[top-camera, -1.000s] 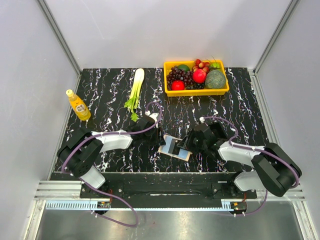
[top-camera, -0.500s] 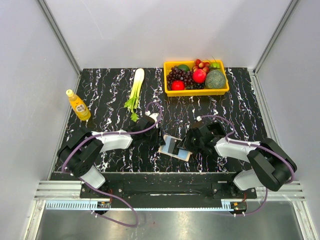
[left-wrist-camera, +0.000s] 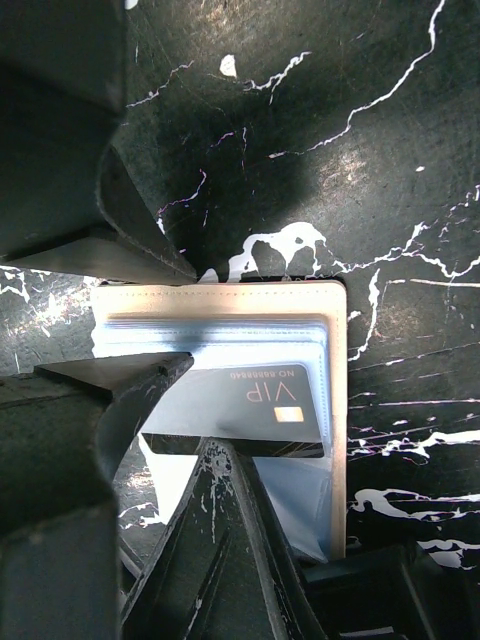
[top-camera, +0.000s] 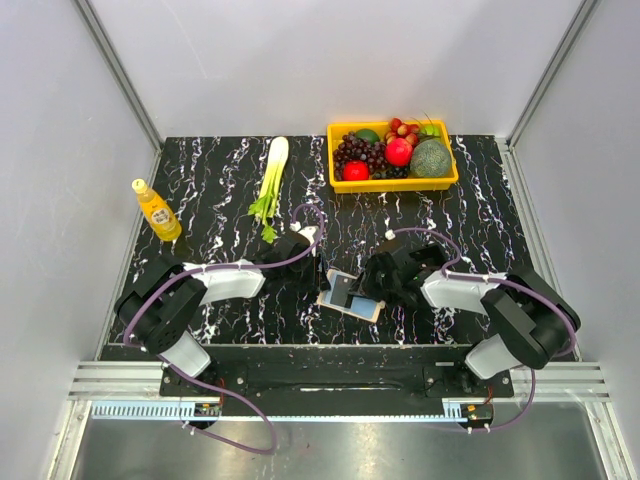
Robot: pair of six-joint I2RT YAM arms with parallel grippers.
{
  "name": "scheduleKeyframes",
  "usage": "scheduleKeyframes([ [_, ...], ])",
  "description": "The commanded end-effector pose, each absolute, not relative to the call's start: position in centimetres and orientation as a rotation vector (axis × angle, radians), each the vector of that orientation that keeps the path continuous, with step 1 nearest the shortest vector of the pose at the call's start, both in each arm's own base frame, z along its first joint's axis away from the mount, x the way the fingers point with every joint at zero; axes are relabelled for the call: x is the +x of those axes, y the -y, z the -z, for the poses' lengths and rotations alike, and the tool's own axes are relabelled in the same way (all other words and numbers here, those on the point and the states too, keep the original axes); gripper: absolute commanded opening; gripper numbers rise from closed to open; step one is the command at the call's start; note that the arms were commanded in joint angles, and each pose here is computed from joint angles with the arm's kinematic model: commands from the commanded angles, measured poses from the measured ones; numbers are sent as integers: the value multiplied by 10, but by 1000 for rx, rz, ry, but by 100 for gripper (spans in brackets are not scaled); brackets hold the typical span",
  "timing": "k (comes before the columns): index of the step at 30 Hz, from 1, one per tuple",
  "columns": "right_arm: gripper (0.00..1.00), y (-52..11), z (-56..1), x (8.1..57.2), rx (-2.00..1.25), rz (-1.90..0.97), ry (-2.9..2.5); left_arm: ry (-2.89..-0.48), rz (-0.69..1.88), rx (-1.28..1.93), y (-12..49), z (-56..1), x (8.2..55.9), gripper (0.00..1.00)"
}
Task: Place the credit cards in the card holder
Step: Insert the credit card into the card holder.
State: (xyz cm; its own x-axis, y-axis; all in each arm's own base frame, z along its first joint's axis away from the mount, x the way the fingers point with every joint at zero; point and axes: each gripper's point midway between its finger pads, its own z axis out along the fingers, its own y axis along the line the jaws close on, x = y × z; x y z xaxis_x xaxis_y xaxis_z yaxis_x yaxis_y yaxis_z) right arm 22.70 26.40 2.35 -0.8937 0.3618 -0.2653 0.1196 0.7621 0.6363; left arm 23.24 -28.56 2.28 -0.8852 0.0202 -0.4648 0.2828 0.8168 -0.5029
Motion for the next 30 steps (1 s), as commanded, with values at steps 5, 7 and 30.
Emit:
scheduleKeyframes([
  [5,30,-291,-40,232,326,-1038,-2528,-2658,851,237,284,-8,206,37],
  [7,31,-294,-41,233,338,-1064,-2516,-2652,854,239,284,-10,206,37],
  [30,40,-287,-79,249,183,-928,-2445,-2645,740,123,245,-11,189,32],
])
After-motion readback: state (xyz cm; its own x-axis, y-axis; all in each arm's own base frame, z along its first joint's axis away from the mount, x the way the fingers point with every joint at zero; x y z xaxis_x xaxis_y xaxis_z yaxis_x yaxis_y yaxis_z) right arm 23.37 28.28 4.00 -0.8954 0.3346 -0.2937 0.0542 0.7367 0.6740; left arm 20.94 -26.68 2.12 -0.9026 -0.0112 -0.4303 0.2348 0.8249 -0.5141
